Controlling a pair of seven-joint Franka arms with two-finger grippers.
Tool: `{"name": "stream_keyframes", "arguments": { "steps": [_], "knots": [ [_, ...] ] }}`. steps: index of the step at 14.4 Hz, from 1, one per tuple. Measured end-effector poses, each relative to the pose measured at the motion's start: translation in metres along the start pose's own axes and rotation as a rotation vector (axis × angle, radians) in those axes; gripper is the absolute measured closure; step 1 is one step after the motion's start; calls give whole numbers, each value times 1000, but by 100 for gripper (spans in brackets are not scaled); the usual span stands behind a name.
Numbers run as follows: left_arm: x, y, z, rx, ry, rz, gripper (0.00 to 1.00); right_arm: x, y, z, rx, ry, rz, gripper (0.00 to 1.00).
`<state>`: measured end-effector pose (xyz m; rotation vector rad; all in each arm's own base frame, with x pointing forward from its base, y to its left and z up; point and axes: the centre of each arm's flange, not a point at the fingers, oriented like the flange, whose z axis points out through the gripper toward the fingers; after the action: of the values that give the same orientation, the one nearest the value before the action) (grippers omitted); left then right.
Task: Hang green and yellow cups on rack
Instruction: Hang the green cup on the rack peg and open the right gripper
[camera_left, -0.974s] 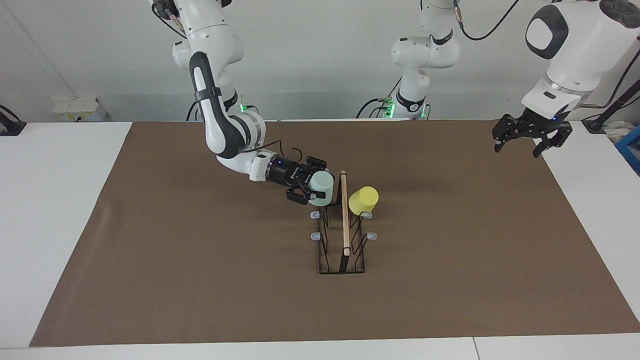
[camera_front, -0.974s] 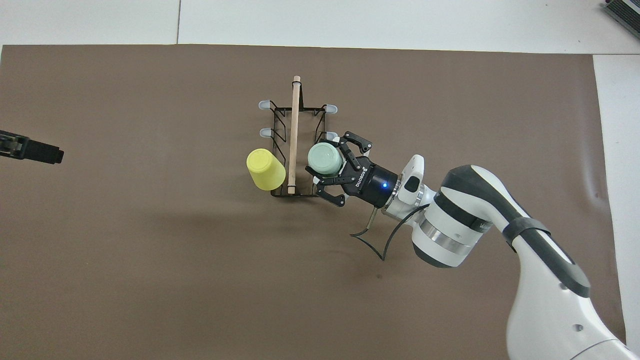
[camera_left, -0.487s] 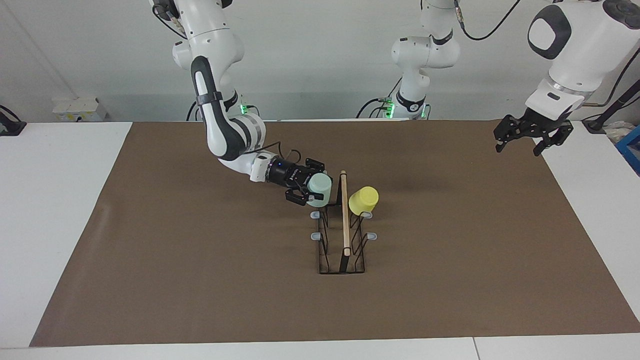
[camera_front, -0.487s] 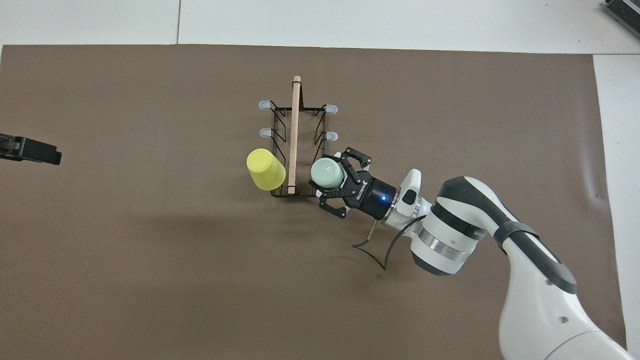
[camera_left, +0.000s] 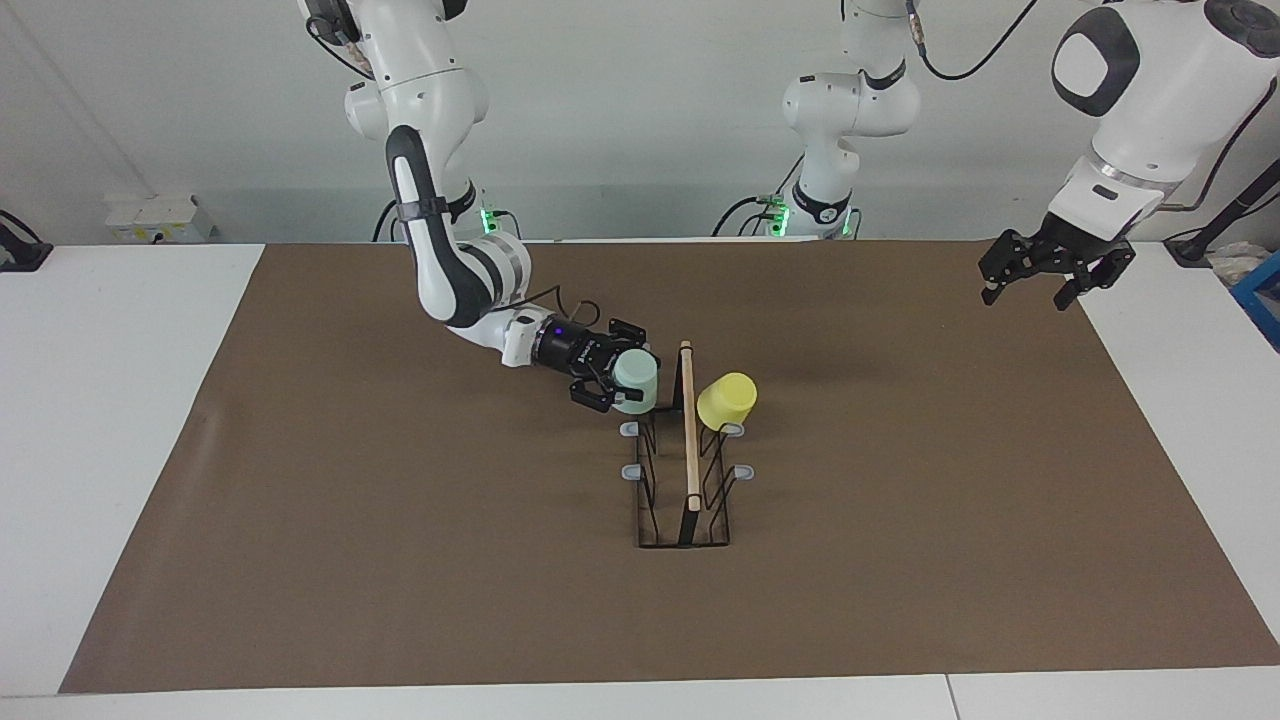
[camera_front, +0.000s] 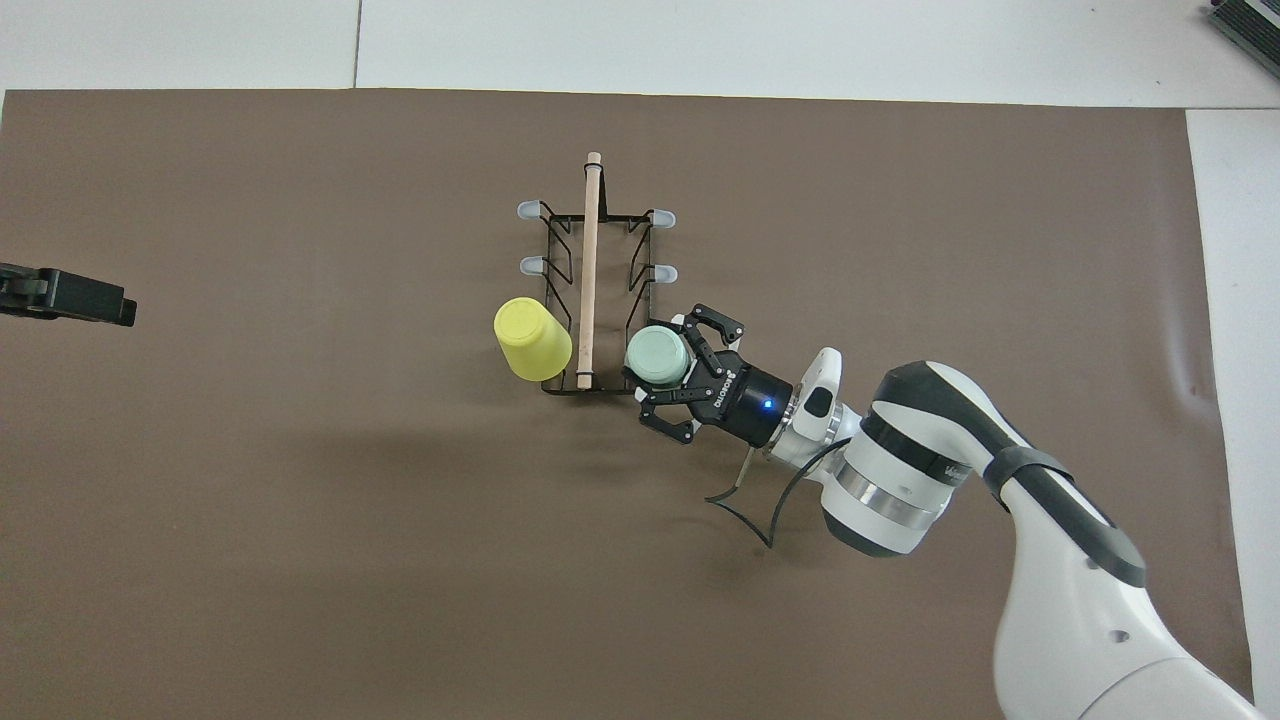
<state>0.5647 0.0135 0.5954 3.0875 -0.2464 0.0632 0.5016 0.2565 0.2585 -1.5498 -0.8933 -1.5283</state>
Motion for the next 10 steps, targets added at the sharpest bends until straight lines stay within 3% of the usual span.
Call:
{"name": "stream_keyframes", "arguments": {
  "steps": [2, 5, 6, 10],
  "knots": [
    [0, 5, -5, -1, -3, 8, 0, 0, 0, 0, -2, -2, 1, 36],
    [-2, 7, -12, -2, -4, 12, 0, -3, 0, -3, -9, -21, 2, 4],
    [-4, 8, -15, -3, -7, 13, 0, -3, 0, -3, -11, -23, 2, 0],
    [-9, 13, -23, -5, -4, 22, 0, -1, 2, -5, -25, -51, 2, 0]
  ]
}}
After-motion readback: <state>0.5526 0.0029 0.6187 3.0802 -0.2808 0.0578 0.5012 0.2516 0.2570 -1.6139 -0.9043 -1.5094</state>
